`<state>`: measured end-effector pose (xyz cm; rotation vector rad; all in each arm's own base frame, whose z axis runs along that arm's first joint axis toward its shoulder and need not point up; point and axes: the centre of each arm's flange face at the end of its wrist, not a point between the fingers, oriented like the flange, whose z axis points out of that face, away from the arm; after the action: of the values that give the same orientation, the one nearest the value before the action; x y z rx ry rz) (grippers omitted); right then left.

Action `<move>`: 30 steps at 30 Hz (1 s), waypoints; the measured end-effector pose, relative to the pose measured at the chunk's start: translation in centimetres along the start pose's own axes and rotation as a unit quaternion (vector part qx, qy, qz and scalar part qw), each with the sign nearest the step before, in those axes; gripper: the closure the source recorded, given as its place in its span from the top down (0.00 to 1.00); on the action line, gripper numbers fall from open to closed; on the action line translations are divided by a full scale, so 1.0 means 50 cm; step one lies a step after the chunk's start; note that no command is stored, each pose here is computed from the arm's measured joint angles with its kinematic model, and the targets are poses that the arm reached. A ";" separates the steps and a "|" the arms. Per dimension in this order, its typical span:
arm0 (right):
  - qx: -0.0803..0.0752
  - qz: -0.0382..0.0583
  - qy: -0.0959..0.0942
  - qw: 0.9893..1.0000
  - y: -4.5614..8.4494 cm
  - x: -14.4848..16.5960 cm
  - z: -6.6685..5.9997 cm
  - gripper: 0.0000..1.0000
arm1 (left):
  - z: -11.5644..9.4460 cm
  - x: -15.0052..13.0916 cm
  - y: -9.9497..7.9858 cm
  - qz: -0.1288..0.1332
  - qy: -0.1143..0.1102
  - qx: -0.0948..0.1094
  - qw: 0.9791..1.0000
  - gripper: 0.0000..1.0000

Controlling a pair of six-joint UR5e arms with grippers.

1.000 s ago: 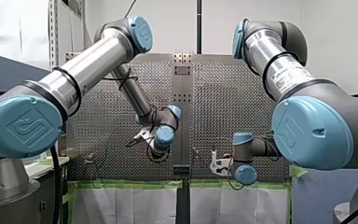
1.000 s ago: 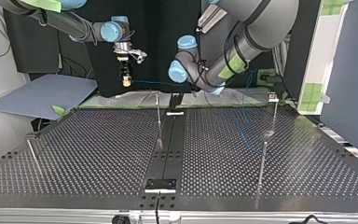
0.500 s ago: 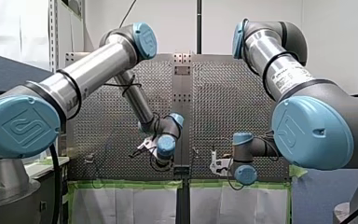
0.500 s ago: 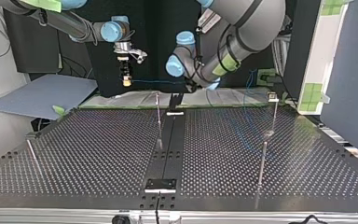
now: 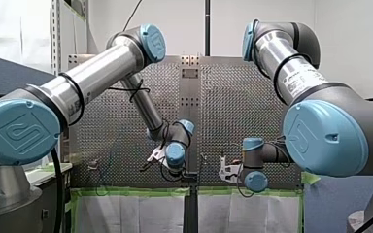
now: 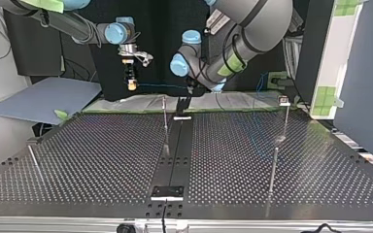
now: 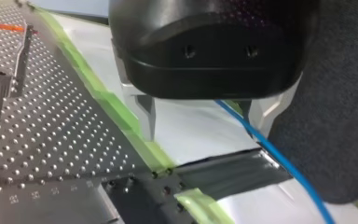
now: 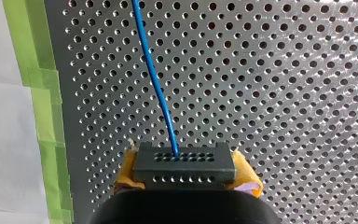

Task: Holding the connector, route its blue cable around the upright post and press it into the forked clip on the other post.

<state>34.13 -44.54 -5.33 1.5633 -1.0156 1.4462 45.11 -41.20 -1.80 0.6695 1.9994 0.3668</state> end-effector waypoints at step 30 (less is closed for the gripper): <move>0.014 -0.002 -0.013 1.000 -0.007 0.006 0.022 0.00 | 0.061 0.005 -0.046 -0.149 -0.071 0.052 0.985 1.00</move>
<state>34.88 -45.42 -5.10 1.6066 -1.0107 1.4465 46.94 -42.94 -4.66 0.4365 1.9539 0.0346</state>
